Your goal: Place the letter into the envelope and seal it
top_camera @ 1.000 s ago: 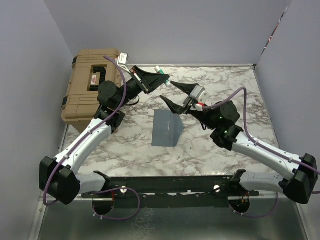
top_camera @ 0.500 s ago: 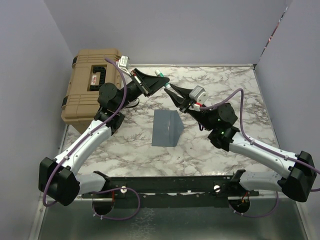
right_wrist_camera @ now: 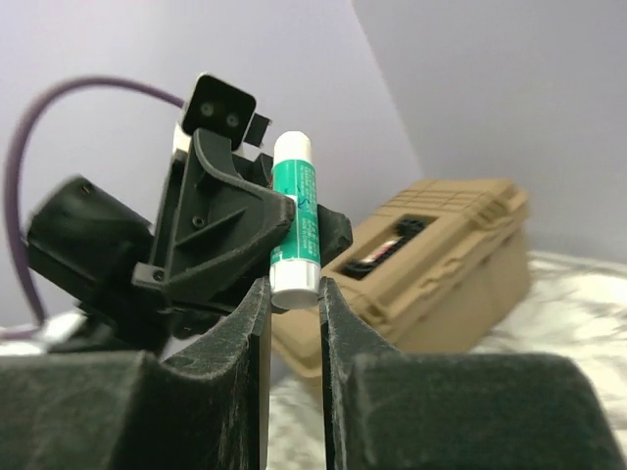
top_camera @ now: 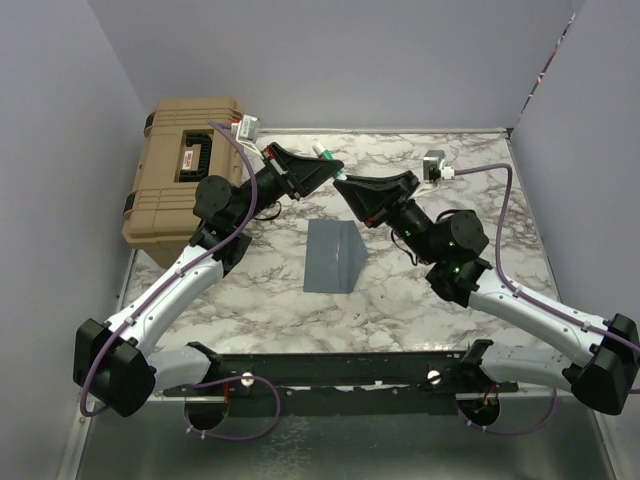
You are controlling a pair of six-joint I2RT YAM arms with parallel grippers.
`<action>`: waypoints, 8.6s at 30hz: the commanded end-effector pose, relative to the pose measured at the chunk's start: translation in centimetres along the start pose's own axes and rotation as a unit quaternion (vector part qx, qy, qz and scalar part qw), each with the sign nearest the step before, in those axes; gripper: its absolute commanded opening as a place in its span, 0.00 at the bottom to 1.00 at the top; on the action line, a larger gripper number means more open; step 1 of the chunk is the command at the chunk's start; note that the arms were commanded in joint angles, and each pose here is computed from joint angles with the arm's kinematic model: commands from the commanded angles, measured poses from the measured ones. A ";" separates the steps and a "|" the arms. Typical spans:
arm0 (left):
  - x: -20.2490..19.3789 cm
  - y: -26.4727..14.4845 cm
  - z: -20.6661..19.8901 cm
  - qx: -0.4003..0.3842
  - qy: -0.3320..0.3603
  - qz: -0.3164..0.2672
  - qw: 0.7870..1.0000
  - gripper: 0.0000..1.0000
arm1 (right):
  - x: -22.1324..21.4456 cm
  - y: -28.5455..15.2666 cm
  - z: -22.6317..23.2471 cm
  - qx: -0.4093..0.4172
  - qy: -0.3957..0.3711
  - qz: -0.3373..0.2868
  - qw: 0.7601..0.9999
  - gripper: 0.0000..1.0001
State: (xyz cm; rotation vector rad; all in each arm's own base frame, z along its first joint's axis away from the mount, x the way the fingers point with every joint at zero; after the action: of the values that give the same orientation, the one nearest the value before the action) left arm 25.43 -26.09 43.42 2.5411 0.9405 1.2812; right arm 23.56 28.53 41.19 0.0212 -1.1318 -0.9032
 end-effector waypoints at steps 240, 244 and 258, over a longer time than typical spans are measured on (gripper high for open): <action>-28.8 -22.0 25.9 0.477 -0.042 0.465 0.745 0.00 | -27.4 -12.1 -21.2 -0.479 0.005 0.443 0.758 0.01; -28.4 -22.0 25.8 0.474 -0.042 0.467 0.745 0.00 | -27.0 -11.7 -22.5 -0.498 -0.007 0.440 0.747 0.01; -28.7 -21.9 26.7 0.440 -0.150 0.435 0.771 0.00 | -27.9 -12.4 -21.0 -0.444 0.013 0.501 0.743 0.01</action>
State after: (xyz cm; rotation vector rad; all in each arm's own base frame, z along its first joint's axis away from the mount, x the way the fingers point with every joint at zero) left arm 25.93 -24.73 3.97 3.8430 0.3532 0.7808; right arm 31.80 31.05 6.43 -1.1920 -0.4723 -0.4824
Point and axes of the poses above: each gripper's point midway between its finger pads, its own y axis out along the fingers, its own z axis along the line the jaws close on, x = y × z, the point moved 3 cm from there along -y, back along the fingers, and after that the axes turned 11 degrees about y, right-handed, at the moved point
